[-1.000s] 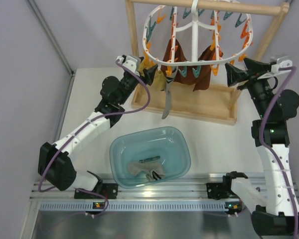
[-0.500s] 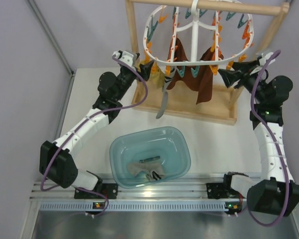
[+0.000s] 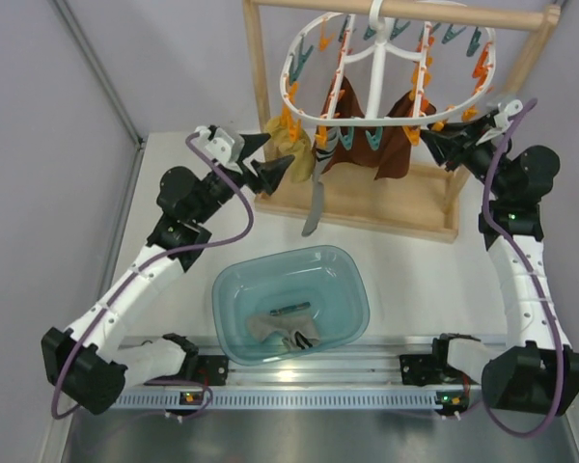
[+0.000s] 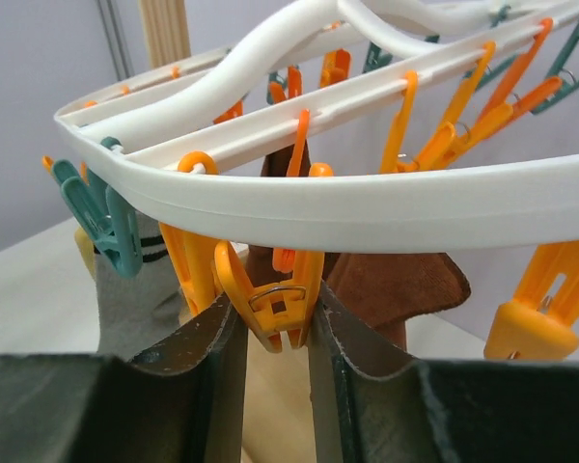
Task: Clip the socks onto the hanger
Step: Open the clamp at the hanger.
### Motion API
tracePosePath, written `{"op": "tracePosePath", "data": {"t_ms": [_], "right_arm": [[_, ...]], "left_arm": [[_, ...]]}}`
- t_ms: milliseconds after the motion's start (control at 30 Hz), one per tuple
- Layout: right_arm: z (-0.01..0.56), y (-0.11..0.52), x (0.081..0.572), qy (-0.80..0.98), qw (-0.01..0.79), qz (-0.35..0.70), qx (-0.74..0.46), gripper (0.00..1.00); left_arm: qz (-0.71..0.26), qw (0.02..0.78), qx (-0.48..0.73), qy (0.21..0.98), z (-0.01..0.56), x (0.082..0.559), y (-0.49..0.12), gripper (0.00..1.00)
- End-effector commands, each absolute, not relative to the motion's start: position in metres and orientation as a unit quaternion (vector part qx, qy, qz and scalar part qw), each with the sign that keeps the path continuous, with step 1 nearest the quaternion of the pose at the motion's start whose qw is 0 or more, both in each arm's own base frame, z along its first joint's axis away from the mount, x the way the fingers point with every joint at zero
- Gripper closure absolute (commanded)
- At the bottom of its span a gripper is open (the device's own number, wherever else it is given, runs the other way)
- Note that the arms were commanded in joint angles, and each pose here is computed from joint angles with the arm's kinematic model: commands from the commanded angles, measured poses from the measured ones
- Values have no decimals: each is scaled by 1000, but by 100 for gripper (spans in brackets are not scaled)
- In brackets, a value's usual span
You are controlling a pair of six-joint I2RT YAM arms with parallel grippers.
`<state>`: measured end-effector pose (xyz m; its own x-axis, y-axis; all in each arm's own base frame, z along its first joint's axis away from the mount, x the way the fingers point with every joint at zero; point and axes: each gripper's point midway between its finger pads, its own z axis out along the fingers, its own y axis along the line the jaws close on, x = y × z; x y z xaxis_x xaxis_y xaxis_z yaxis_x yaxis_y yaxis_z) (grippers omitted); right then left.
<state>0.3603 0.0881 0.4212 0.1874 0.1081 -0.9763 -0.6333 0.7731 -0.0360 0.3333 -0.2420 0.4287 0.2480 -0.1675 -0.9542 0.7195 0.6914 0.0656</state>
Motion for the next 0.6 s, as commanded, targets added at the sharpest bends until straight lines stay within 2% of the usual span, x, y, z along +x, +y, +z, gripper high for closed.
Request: {"op": "tracePosePath", "data": {"t_ms": [0,167,267,367,567], "right_arm": [[459,103,334,535,766,247,-257,97],[460,108,327,536,764,255,-254,100],[461,112,322,536,762,260,-255,100],[461,113,320,537,761,261,-253,100],[459,114,319,544,757,260,-252,100]], "left_arm": [[-344,712,302,532,411,300,-262,27],[-363,719,304,510,410,295,-296,27],[-365,742,285,484,408,305,-314,22],[-365,761,257,470,417,314,-325,20],[-400,764,219,455,416,333,-346,26]]}}
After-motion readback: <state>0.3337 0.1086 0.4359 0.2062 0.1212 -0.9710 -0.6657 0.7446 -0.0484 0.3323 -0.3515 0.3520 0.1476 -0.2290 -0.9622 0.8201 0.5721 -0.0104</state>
